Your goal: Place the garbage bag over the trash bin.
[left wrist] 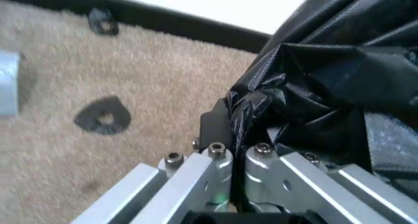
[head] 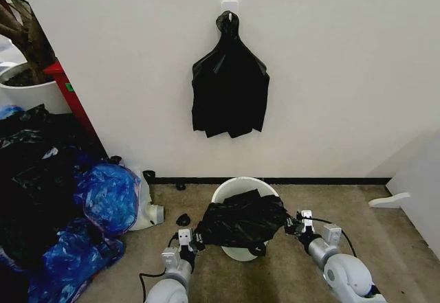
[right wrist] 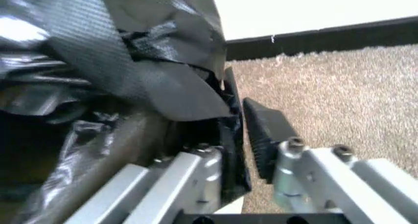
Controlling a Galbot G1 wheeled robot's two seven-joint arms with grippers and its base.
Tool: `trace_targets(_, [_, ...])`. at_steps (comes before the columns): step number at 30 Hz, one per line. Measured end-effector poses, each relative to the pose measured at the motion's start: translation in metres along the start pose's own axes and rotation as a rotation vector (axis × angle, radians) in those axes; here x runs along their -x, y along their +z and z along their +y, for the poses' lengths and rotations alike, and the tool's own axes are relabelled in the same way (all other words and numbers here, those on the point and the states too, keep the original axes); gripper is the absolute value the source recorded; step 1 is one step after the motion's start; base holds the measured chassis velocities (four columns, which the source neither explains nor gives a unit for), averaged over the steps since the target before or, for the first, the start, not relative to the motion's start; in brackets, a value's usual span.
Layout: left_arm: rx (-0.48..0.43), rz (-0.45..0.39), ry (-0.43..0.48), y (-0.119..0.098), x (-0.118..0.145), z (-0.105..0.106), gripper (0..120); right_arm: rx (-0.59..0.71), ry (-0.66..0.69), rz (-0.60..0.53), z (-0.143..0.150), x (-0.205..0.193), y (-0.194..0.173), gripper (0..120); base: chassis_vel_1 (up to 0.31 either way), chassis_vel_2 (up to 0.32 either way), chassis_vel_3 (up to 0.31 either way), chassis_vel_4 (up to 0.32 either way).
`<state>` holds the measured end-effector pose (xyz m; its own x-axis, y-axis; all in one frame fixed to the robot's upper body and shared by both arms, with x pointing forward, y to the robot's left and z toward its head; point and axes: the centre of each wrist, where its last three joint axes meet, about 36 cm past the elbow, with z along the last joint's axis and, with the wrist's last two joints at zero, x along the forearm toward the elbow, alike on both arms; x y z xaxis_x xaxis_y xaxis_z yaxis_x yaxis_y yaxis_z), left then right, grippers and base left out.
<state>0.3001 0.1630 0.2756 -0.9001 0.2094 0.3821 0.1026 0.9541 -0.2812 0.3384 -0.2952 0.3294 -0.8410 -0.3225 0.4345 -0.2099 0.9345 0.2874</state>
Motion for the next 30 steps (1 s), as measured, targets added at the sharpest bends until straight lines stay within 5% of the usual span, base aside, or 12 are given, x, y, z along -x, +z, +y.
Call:
trace_targets(9, [0.111,-0.07,0.035,-0.014,-0.017,0.012,33,-0.029,0.016,-0.017,0.014,-0.016,-0.011,46,0.0,0.0,0.0,0.0])
trace_targets(22, [0.186,-0.076,0.053,-0.006,-0.039,0.021,81,-0.11,0.045,-0.026,0.0,-0.029,0.0,94,0.0,0.0,0.0,0.0])
trace_targets(30, [0.21,-0.084,0.106,-0.018,-0.053,0.022,100,-0.137,-0.018,-0.014,-0.019,-0.039,0.001,100,0.0,0.0,0.0,0.0])
